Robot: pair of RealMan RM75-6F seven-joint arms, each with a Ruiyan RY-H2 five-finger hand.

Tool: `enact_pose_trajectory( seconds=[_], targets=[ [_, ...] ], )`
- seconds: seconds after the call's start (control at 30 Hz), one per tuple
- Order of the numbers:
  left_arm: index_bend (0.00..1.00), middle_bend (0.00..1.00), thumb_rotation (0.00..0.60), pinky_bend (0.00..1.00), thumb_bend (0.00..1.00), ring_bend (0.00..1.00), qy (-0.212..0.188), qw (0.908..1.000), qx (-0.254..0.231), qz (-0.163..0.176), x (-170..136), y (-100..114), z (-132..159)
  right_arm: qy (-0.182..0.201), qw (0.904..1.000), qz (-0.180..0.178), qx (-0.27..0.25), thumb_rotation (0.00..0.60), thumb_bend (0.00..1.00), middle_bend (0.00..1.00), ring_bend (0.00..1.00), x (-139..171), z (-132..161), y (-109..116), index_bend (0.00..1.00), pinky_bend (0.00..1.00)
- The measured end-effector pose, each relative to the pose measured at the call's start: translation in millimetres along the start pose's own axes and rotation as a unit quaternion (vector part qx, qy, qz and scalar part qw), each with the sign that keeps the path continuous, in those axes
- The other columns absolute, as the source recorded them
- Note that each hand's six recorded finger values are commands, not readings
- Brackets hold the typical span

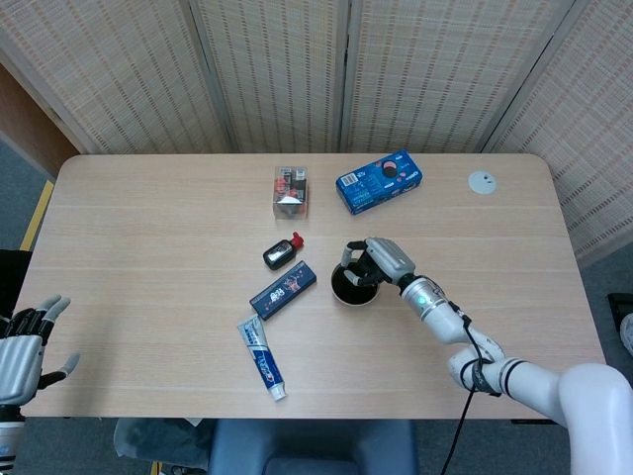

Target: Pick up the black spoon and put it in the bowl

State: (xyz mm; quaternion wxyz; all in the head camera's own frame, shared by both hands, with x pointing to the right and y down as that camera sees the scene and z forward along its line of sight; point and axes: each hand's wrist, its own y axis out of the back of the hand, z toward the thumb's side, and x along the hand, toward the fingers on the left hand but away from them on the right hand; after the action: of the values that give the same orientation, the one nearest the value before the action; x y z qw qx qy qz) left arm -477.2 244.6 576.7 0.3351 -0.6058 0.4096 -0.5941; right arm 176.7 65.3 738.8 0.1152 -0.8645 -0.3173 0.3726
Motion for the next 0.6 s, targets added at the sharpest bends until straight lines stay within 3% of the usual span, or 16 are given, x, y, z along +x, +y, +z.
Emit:
enact_pose_trajectory(
  seconds=[0.3,0.6],
  targets=[
    [0.13,0.13,0.600,0.14,0.24,0.18,-0.001,1.0000,0.001,0.001,-0.4,1.5,1.0,0.007,0.9999,-0.008,-0.012,0.600,0.55,1.00,1.00,0.7,2.8,3.8,0.71,1.00],
    [0.13,0.13,0.600,0.14,0.24,0.18,0.000,1.0000,-0.001,0.000,-2.3,0.3,0.4,-0.003,1.0000,0.001,-0.008,0.600,0.55,1.00,1.00,-2.9,-3.2,-9.0,0.71,1.00]
  ],
)
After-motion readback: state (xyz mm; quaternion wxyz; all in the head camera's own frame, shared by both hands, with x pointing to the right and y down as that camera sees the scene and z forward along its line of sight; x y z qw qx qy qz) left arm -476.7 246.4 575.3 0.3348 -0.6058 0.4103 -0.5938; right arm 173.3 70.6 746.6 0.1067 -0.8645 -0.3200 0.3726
